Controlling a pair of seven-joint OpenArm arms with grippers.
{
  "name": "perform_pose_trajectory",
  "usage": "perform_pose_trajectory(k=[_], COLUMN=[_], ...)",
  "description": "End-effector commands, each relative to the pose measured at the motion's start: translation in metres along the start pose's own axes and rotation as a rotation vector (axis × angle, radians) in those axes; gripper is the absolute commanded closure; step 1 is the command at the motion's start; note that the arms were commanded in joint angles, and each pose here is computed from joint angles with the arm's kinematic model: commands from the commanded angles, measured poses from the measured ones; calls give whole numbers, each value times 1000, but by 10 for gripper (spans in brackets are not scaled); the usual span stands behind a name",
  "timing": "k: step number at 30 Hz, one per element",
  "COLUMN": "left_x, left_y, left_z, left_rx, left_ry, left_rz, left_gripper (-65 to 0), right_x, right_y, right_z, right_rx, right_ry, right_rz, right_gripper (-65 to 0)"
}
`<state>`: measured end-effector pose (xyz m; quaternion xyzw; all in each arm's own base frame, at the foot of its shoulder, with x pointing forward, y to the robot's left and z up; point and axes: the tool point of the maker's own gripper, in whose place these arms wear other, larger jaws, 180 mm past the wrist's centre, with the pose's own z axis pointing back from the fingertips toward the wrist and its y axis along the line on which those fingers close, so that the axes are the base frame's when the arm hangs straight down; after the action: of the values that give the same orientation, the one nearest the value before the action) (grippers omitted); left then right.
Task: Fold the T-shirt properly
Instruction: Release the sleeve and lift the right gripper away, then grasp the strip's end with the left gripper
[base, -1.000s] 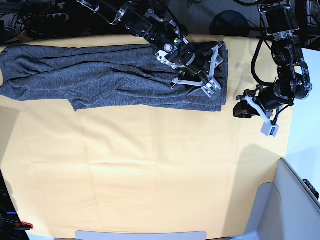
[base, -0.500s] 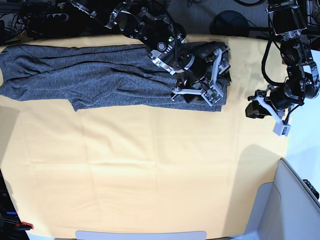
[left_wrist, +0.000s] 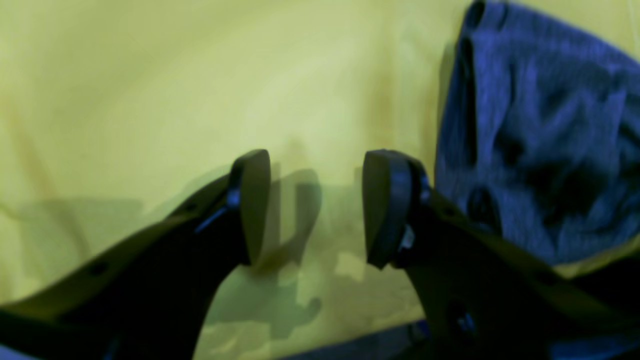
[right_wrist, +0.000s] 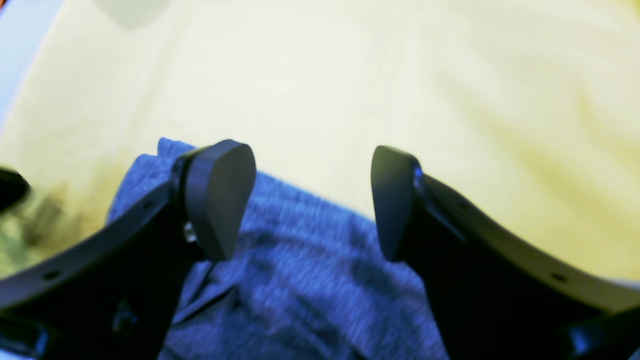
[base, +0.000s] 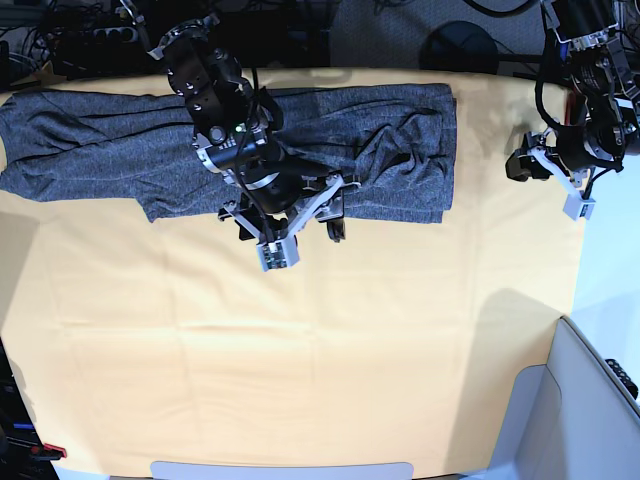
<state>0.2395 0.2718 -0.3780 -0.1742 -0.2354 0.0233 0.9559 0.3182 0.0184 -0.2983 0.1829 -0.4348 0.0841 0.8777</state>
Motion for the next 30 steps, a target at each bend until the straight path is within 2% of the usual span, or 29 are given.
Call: perform_pose_trajectory(k=[1, 6, 11, 14, 19, 23, 30], left_x=[5, -8, -29, -39, -51, -58, -73], left_y=[-1, -17, -22, -32, -59, -79, -112], left_z=[7, -3, -21, -31, -48, -58, -71], left_rx=[-27, -156, -222, -264, -331, -375, -443], left_ry=[-23, -12, 35, 72, 110, 134, 189], left_rz=[-2, 80, 176, 193, 198, 193, 173], left_gripper=[-294, -294, -294, -294, -294, -294, -293], right_x=[21, 17, 0, -5, -7, -16, -29], right_y=[-7, -60, -121, -154, -199, -222, -234], right_z=[3, 13, 33, 53, 94, 113, 124], right_rx=[-18, -171, -341, -431, -565, -638, -681], right_ry=[-66, -75, -86, -115, -183, -187, -158], right_rz=[-25, -193, -364, -426, -490, -513, -491], right_gripper=[-395, -395, -395, -395, -394, -394, -394])
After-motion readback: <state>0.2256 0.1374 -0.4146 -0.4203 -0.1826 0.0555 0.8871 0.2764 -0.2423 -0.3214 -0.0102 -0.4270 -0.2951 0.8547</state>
